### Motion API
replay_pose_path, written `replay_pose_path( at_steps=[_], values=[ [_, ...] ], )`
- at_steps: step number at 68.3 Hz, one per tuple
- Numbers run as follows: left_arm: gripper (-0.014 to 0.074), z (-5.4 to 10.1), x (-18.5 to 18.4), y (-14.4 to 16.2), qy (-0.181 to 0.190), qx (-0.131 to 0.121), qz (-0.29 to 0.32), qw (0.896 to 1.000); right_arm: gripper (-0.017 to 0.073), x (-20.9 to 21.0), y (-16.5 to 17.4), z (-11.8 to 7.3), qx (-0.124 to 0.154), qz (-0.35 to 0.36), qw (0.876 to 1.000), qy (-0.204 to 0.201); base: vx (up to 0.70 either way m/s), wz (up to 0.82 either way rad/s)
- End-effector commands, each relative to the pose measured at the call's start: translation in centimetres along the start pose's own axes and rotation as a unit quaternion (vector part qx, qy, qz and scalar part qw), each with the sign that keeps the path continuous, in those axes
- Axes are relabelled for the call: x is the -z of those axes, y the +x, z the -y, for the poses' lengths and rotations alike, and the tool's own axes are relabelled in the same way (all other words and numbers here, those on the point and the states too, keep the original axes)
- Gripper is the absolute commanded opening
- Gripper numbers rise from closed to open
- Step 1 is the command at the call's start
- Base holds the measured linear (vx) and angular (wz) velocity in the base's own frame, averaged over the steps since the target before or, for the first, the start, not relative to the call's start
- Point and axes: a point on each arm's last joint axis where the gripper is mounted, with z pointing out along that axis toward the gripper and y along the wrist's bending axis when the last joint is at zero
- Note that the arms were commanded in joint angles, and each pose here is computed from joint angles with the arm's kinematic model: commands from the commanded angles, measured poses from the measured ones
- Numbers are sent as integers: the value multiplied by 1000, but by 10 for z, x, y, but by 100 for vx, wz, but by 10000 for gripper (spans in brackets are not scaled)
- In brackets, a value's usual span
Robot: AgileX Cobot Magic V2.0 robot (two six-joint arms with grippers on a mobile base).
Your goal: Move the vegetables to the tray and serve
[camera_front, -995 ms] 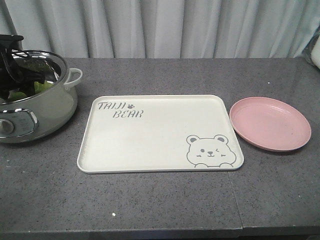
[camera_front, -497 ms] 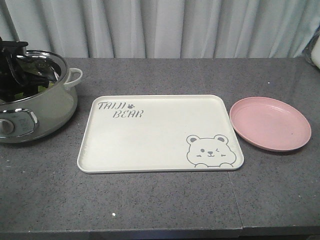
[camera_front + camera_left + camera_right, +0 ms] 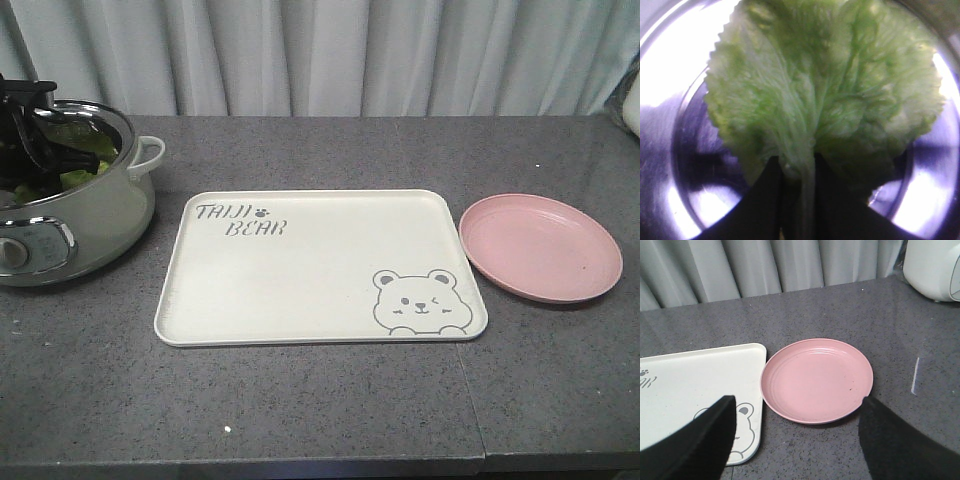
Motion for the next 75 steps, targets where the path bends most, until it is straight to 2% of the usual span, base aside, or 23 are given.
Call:
replay_pose_path(
  at_steps=[1,10,11,12,18,21,25,26,33,41,42,47,48,54,60,69,75],
  values=[
    [-7,2,61,-2,3,-2,71,997,505,-4,-17,-3,9,40,999,-12,0,0],
    [-7,2,109,0,2,-1,135,991,505,-18,-31,-13,0,42,997,-59,0,0],
    [-7,3,115,0,4,1,145,989,505,-20,-34,-14,6,43,997,-64,0,0],
    [-7,3,123,1,6,1,156,988,505,-22,-36,-16,-1,47,996,-73,0,0],
    [-7,7,160,6,24,5,215,976,505,-32,-53,-24,0,55,992,-116,0,0],
    [-7,8,177,10,33,6,243,969,505,-37,-62,-30,-14,61,987,-145,0,0],
    [-7,13,196,14,58,11,275,960,505,-46,-72,-37,-16,64,981,-182,0,0],
    [-7,14,200,15,64,11,282,957,505,-48,-74,-39,-27,65,978,-197,0,0],
    [-7,27,226,24,133,12,313,940,505,-65,-87,-53,-46,67,956,-282,0,0],
    [-7,42,242,30,219,-15,325,920,505,-84,-95,-67,-103,72,911,-392,0,0],
    [-7,44,243,30,230,-17,325,917,505,-85,-96,-69,-116,74,902,-409,0,0],
    [-7,55,248,32,298,-24,323,898,505,-99,-96,-72,-156,76,871,-460,0,0],
    [-7,59,250,33,315,-29,324,891,505,-101,-96,-73,-156,71,867,-468,0,0],
    [-7,80,255,35,371,-63,327,867,505,-115,-95,-76,-157,47,851,-498,0,0],
    [-7,105,257,40,394,-101,323,854,505,-127,-95,-78,-158,29,836,-525,0,0],
    [-7,145,263,50,415,-158,329,833,505,-135,-104,-80,-149,33,829,-538,0,0],
    [-7,165,267,56,426,-183,338,819,505,-136,-114,-81,-142,45,829,-539,0,0]
  ],
)
